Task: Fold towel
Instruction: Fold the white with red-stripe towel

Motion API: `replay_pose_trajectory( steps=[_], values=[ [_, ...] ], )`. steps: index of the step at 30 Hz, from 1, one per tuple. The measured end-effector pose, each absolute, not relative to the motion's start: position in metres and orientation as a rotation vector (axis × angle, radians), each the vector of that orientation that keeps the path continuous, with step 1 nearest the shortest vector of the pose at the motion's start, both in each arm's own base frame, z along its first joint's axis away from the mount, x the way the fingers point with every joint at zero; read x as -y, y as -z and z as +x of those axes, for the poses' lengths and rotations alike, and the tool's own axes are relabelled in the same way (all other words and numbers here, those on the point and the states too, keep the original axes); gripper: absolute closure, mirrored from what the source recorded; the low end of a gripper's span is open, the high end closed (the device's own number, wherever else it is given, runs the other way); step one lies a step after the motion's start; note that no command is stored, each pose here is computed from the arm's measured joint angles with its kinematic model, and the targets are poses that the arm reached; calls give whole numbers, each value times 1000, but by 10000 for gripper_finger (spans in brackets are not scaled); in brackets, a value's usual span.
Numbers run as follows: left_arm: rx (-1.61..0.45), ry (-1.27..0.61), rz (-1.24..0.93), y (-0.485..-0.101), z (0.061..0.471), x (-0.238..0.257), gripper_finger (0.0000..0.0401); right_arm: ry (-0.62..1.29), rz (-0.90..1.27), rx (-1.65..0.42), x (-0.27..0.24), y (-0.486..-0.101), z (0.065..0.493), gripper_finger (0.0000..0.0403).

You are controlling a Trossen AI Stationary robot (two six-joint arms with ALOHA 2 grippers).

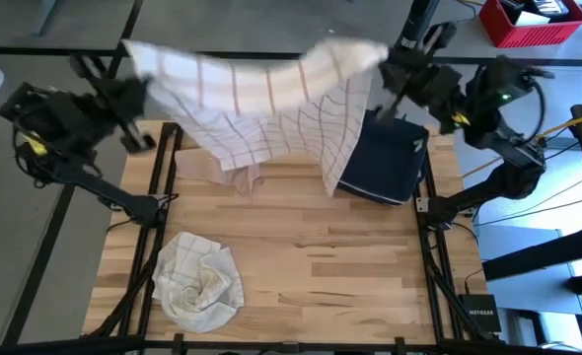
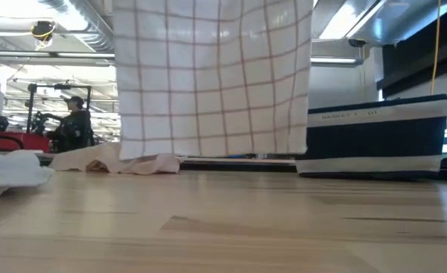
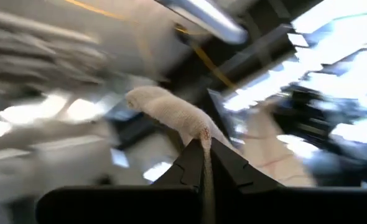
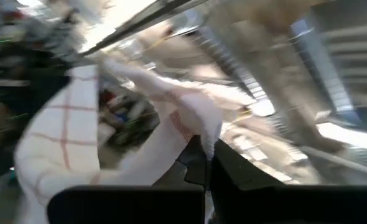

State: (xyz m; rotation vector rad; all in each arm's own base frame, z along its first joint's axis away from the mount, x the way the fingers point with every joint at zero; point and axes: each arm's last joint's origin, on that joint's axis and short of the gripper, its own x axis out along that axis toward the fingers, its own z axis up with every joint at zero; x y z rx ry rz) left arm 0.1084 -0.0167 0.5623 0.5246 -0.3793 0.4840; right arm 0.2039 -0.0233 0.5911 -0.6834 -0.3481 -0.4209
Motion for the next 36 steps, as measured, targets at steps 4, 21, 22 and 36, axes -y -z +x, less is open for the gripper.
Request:
replay_pose_trajectory(
  steps=[4, 21, 22, 36],
  values=[
    [272, -269, 349, -547, 119, 34, 396, 268, -580, 217, -3, -581, 200, 395],
    [-367, 138, 162, -453, 155, 153, 396, -131, -297, -567, -117, -455, 241, 401],
    [-401, 129, 160, -446, 158, 160, 396, -132, -284, -588, -123, -445, 243, 401],
    [-731, -17, 31, -309, 173, 215, 396, -239, 61, -794, -197, -290, 231, 401]
  ],
)
